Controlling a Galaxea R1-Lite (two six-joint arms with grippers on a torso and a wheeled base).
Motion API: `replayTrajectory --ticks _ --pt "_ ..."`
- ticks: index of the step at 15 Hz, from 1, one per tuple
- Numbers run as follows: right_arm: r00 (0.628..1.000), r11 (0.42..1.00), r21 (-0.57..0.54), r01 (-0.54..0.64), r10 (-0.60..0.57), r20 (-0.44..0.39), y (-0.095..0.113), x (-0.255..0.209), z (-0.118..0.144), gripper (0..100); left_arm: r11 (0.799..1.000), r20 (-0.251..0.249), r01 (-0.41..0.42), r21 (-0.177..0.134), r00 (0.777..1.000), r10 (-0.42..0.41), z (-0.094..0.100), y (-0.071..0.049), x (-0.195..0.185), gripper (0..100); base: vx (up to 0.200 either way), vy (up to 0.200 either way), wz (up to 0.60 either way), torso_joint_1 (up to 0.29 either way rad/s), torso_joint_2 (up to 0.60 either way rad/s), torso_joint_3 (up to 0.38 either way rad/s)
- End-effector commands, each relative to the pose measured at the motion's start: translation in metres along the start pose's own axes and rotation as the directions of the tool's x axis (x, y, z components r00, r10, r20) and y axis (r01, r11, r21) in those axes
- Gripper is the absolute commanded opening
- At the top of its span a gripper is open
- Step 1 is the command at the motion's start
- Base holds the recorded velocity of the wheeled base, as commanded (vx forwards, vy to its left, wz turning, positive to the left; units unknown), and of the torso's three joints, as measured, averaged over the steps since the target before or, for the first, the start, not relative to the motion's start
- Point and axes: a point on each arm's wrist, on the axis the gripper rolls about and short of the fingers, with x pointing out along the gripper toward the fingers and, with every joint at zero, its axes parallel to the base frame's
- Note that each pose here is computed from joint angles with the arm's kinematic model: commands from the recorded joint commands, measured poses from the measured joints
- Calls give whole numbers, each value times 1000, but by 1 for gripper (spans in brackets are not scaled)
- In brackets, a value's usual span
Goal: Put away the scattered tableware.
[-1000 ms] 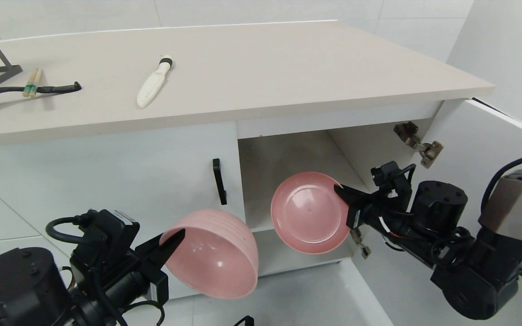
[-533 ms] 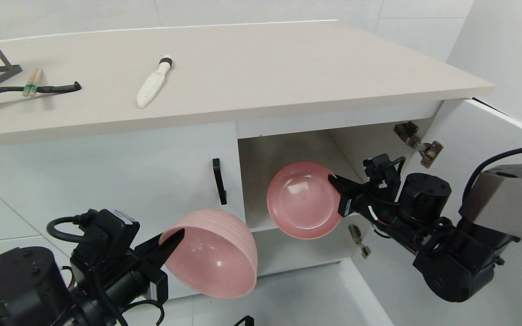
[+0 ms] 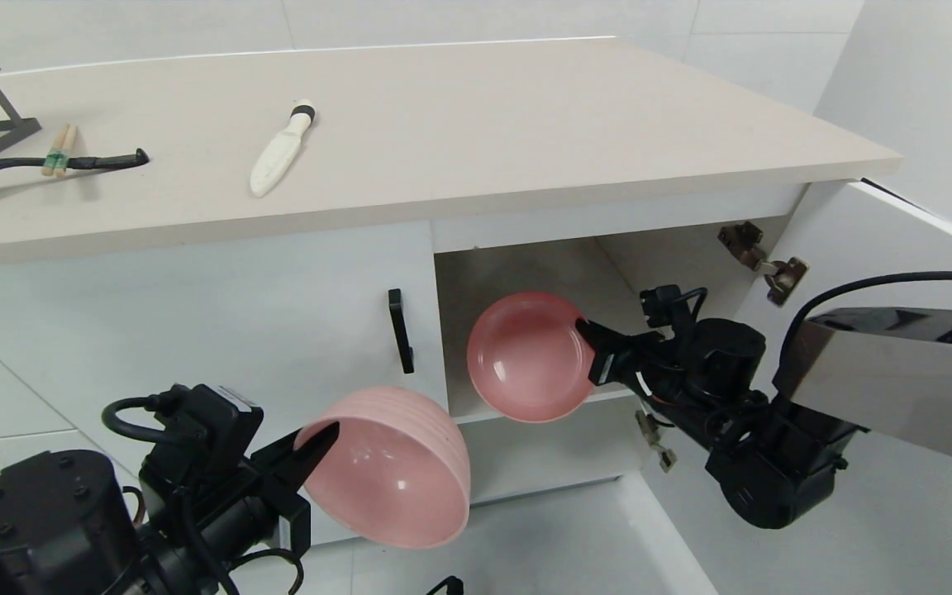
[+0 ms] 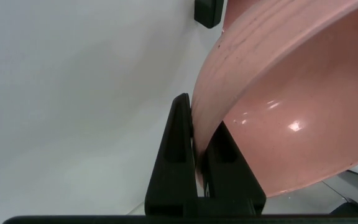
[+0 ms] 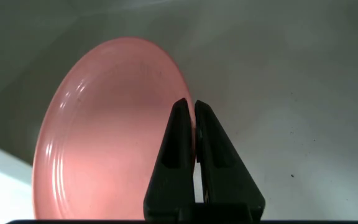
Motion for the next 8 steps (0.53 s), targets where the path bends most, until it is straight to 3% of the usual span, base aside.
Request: replayTrajectory --ticks 1,4,8 --pt "1000 1000 1 9 -9 -23 -6 10 -19 0 1000 -4 0 0 1000 0 -1 0 1 0 0 0 0 0 0 0" --pt "999 1000 -5 25 -24 23 -19 25 -19 0 1000 -4 1 1 1000 -1 -1 0 1 0 0 0 0 0 0 0" --pt "998 998 -4 64 -64 20 -37 28 -26 0 1000 -4 0 0 1000 0 -1 0 1 0 0 0 0 0 0 0"
